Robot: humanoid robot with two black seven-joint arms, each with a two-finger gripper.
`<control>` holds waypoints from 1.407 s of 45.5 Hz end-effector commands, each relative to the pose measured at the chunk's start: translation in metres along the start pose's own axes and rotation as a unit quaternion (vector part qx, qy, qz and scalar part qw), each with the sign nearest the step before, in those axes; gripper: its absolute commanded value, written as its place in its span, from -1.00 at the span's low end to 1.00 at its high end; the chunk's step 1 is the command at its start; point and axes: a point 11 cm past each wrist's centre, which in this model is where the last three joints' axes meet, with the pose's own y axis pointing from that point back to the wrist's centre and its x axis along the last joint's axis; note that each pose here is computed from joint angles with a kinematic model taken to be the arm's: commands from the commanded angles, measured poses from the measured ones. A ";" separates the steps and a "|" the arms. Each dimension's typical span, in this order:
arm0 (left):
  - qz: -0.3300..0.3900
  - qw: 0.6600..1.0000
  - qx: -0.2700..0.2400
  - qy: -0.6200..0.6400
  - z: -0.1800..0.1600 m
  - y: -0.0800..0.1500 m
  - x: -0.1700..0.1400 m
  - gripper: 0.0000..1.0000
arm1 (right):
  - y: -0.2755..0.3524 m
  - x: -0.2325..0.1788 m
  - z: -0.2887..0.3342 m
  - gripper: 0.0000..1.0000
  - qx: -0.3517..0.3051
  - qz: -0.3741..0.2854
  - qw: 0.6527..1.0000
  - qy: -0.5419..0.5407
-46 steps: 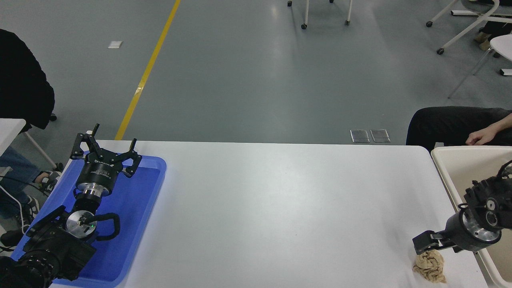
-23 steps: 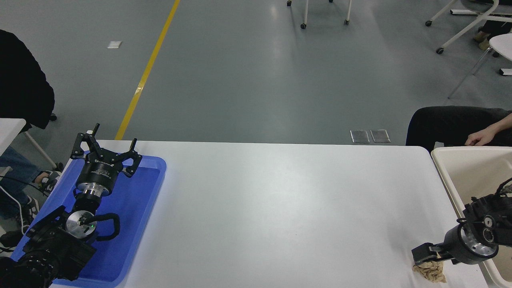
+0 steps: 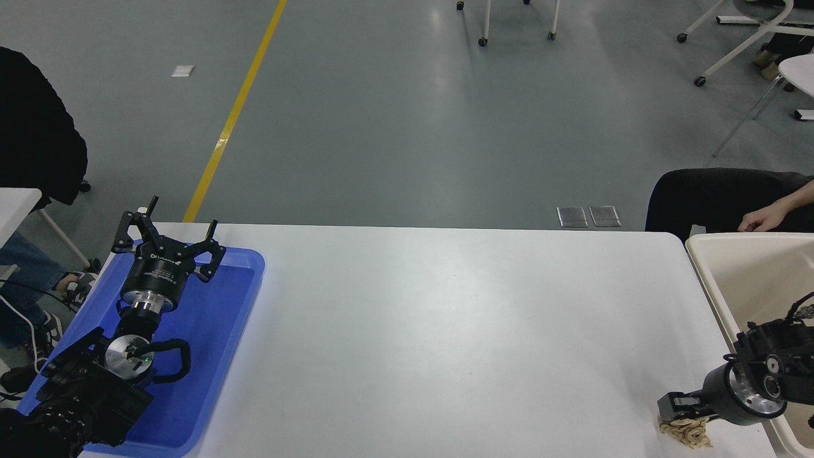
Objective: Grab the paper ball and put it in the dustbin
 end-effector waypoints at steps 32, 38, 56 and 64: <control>-0.002 1.000 0.002 0.001 -0.002 -0.001 -0.002 1.00 | 0.169 0.077 0.006 -1.00 -0.061 0.054 0.993 0.087; -0.002 1.000 0.002 0.001 -0.002 -0.001 -0.002 1.00 | 0.210 0.084 0.000 -1.00 -0.079 0.056 0.990 0.103; -0.002 1.000 0.002 0.001 -0.002 -0.001 -0.002 1.00 | 0.233 0.089 -0.007 -1.00 -0.087 0.061 0.989 0.101; -0.002 1.000 0.001 0.001 -0.001 -0.001 -0.002 1.00 | 0.235 0.090 -0.006 -1.00 -0.086 0.065 0.990 0.095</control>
